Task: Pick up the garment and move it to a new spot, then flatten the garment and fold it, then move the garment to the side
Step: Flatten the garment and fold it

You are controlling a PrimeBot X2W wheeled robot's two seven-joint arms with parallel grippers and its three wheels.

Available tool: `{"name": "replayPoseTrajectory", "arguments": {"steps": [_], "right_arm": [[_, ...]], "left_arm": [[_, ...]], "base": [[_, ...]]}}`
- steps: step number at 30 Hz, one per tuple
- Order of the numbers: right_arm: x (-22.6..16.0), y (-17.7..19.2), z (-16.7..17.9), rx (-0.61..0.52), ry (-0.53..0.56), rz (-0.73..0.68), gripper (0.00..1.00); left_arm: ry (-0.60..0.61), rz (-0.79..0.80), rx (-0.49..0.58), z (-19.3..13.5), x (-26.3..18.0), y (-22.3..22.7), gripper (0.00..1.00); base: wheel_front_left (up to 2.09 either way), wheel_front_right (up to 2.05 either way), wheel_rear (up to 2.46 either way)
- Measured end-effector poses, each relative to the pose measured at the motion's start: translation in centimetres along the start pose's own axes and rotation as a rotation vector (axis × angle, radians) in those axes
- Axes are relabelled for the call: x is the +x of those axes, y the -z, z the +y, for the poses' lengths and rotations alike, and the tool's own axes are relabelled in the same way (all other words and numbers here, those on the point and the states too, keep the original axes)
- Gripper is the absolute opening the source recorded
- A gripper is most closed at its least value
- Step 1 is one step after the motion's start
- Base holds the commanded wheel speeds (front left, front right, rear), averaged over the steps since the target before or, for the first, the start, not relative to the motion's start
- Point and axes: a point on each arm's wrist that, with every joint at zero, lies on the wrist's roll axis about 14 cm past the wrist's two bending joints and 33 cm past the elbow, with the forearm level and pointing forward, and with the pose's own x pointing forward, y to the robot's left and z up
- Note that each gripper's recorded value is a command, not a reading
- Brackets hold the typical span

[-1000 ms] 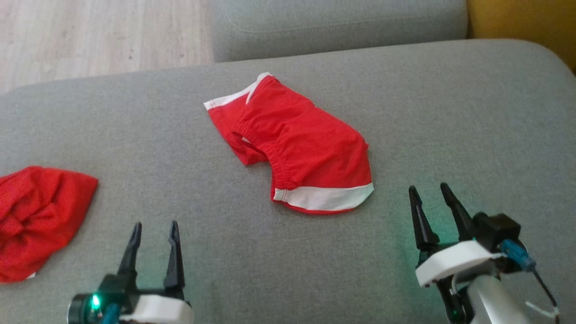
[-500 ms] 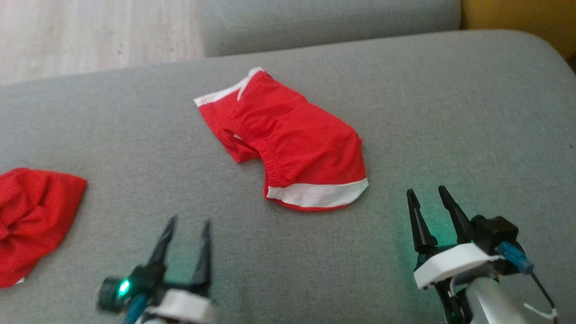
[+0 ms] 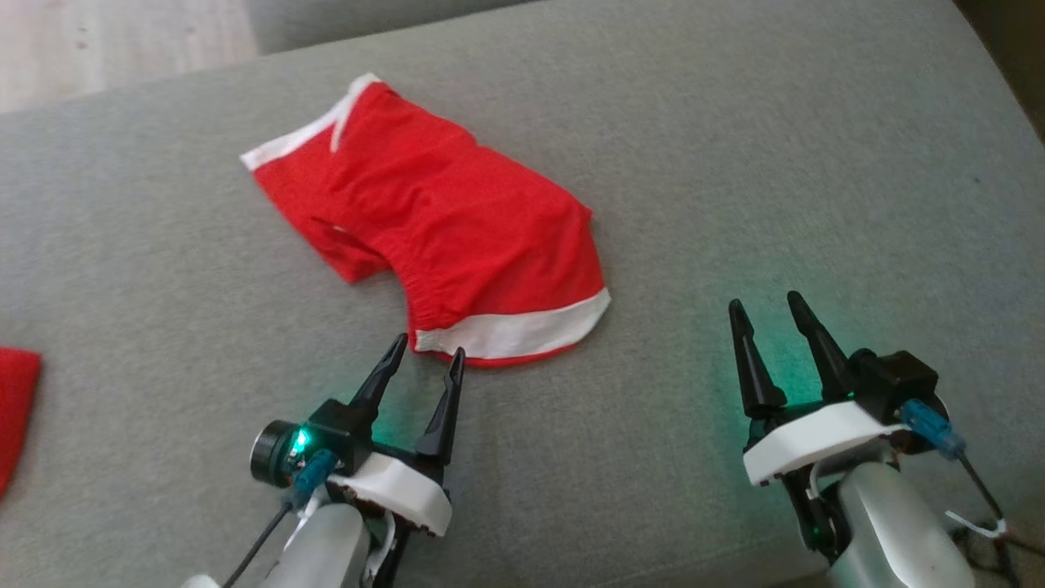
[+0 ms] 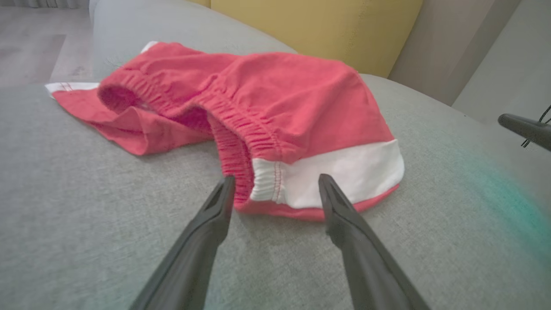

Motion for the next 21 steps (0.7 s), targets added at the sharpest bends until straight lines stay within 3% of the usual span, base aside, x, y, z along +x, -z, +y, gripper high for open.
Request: {"name": "replayPoseTrajectory", "arguments": {"steps": [6, 7, 8, 9, 15, 21], "right_arm": [[-0.3, 0.4, -1.1, 0.008, 0.035, 0.012, 1.00], [-0.3, 0.4, -1.2, 0.008, 0.037, 0.014, 1.00], [-0.3, 0.5, -1.2, 0.009, 0.038, 0.014, 1.00], [-0.3, 0.5, -1.2, 0.009, 0.038, 0.014, 1.00], [-0.3, 0.0, -0.6, 0.009, 0.020, 0.001, 1.00], [-0.4, -0.1, 0.7, 0.019, -0.016, -0.004, 1.00]], "left_arm": [[0.020, 0.033, -0.014, -0.2, 1.1, 1.1, 1.00], [0.017, 0.032, -0.017, -0.1, 1.1, 1.1, 0.84], [0.014, 0.028, -0.018, 0.0, 1.2, 1.0, 0.31], [0.014, 0.021, -0.017, 0.0, 1.2, 0.7, 0.00], [0.052, -0.128, 0.039, -1.0, 2.1, -4.5, 0.00], [0.262, -0.413, 0.176, -7.2, 3.9, -16.4, 0.00]], "base": [[0.00, 0.00, 0.00], [0.00, 0.00, 0.00], [0.00, 0.00, 0.00], [0.00, 0.00, 0.00], [0.00, 0.00, 0.00], [0.00, 0.00, 0.00]]}}
